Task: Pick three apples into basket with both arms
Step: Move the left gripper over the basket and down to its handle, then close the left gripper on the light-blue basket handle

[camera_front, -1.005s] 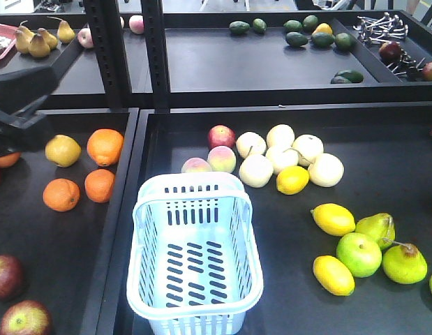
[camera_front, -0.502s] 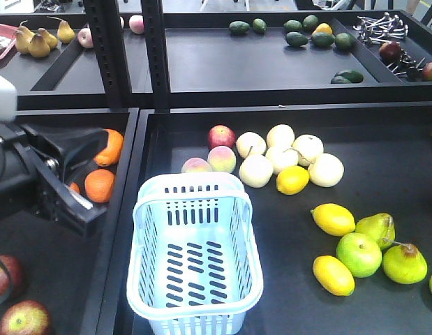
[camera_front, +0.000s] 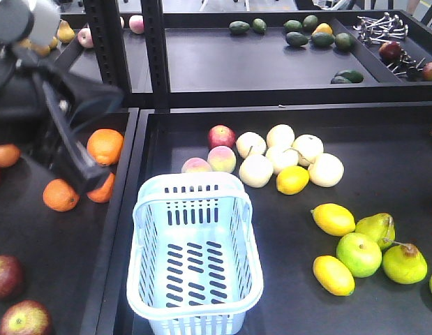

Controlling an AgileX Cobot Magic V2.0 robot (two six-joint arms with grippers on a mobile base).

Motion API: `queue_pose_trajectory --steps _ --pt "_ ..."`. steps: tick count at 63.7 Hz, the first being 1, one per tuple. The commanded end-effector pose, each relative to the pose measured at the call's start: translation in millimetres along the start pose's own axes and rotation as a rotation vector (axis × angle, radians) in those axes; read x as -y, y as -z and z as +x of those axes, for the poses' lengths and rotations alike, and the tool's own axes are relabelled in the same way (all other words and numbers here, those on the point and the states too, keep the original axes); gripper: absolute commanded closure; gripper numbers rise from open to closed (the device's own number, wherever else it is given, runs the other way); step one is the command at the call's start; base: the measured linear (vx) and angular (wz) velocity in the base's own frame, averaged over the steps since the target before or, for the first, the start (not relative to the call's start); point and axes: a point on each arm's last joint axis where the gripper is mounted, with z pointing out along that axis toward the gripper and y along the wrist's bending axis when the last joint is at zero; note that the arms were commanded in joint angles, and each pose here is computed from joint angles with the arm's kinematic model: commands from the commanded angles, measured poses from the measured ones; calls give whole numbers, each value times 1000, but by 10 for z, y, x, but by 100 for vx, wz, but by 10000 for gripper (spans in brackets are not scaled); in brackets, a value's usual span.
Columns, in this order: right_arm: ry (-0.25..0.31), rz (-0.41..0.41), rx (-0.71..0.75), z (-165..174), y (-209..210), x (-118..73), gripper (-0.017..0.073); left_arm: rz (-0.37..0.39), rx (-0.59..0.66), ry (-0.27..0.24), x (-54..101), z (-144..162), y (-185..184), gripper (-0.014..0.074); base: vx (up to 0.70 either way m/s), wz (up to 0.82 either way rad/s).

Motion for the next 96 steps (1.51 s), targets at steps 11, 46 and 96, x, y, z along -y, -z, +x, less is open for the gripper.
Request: queue_pose_trajectory --steps 11,46,96 --pt "10 1 77 -32 4 2 563 -32 61 -29 -68 -206 -96 596 0 0" --pt "10 1 78 -33 4 2 563 -4 -26 -36 -19 -116 -446 62 0 0" --pt "10 1 78 -32 4 2 563 101 -274 -190 187 337 -1472 64 0 0"
